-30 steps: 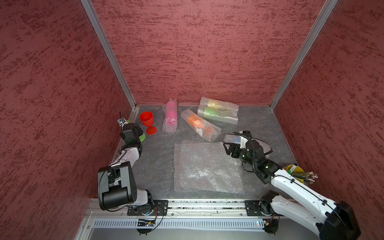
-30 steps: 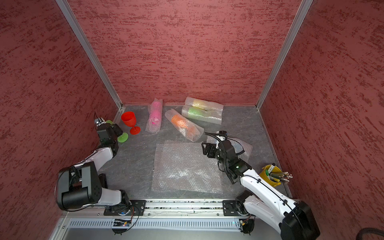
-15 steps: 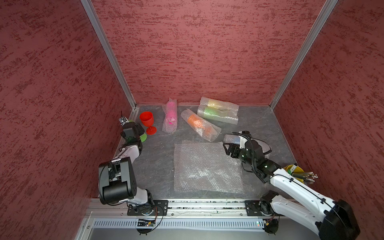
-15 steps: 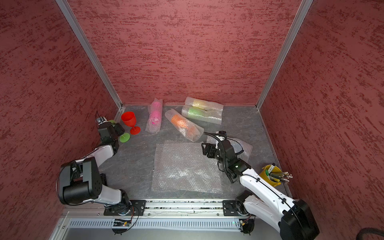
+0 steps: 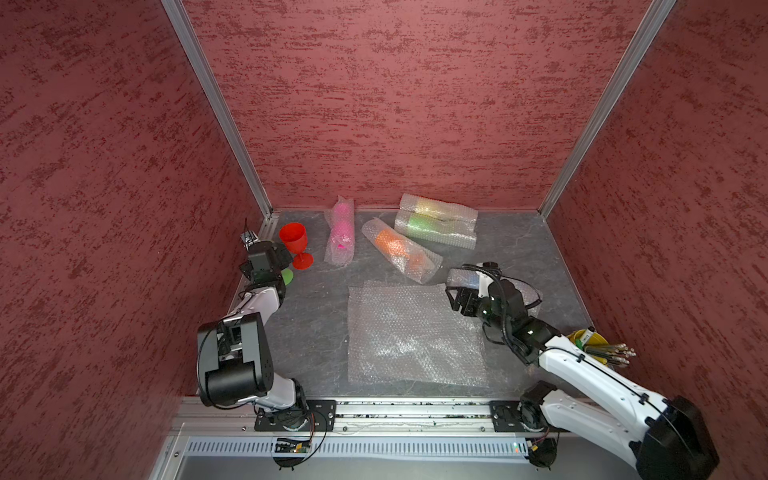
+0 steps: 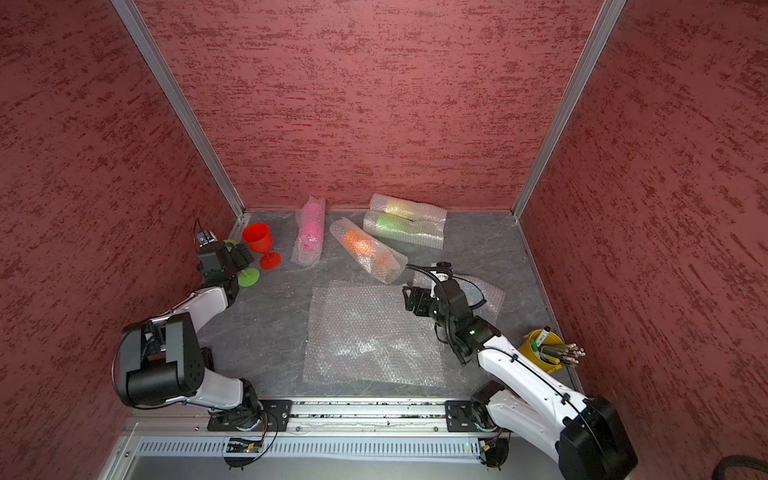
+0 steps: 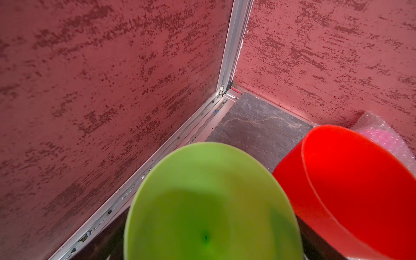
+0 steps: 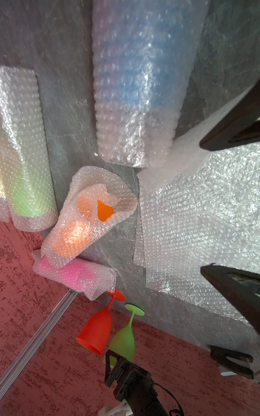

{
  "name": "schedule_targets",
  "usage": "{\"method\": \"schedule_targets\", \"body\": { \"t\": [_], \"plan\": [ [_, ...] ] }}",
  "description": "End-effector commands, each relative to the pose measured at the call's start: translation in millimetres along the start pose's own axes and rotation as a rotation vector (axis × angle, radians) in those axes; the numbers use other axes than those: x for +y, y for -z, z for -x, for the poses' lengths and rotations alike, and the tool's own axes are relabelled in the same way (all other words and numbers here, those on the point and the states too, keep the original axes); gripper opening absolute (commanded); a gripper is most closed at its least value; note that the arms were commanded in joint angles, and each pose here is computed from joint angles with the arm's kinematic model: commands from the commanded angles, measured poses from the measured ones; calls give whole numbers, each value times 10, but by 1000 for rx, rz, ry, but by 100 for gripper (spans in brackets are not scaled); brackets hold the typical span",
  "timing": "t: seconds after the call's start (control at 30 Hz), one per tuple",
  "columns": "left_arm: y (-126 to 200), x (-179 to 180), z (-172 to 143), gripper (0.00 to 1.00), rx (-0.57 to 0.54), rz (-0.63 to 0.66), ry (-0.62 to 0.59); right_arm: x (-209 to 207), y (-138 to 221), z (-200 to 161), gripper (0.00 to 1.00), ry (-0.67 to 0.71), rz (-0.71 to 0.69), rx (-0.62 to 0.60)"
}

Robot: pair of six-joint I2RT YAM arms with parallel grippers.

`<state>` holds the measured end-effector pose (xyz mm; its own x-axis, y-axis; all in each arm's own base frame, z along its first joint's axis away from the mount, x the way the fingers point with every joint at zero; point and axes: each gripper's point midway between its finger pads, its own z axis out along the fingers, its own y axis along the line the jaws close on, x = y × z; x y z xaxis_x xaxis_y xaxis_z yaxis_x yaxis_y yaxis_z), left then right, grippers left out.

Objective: Unpack wine glasses from bubble wrap
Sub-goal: Place the wine glass at the center of the board.

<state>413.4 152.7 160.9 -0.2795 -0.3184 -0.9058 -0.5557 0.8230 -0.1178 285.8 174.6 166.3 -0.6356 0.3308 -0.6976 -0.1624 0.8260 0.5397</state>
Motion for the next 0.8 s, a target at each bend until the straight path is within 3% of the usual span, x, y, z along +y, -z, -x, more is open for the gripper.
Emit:
{"method": "schedule_targets", "body": {
  "t": [0.0,0.3,0.5,0.77],
  "plan": [
    [68,-4,198,96,-33,11,16,-39,-7,70,82,-2,-15,-39],
    [345,10,575,100,-69,140,56,-13,8,107,82,7,-16,-40],
    [653,-1,925,100,-140,240,19,0,45,176,82,15,-31,-52],
    [1080,-52,1194,100,-223,219,29,43,113,256,82,23,-36,-60]
  ]
}}
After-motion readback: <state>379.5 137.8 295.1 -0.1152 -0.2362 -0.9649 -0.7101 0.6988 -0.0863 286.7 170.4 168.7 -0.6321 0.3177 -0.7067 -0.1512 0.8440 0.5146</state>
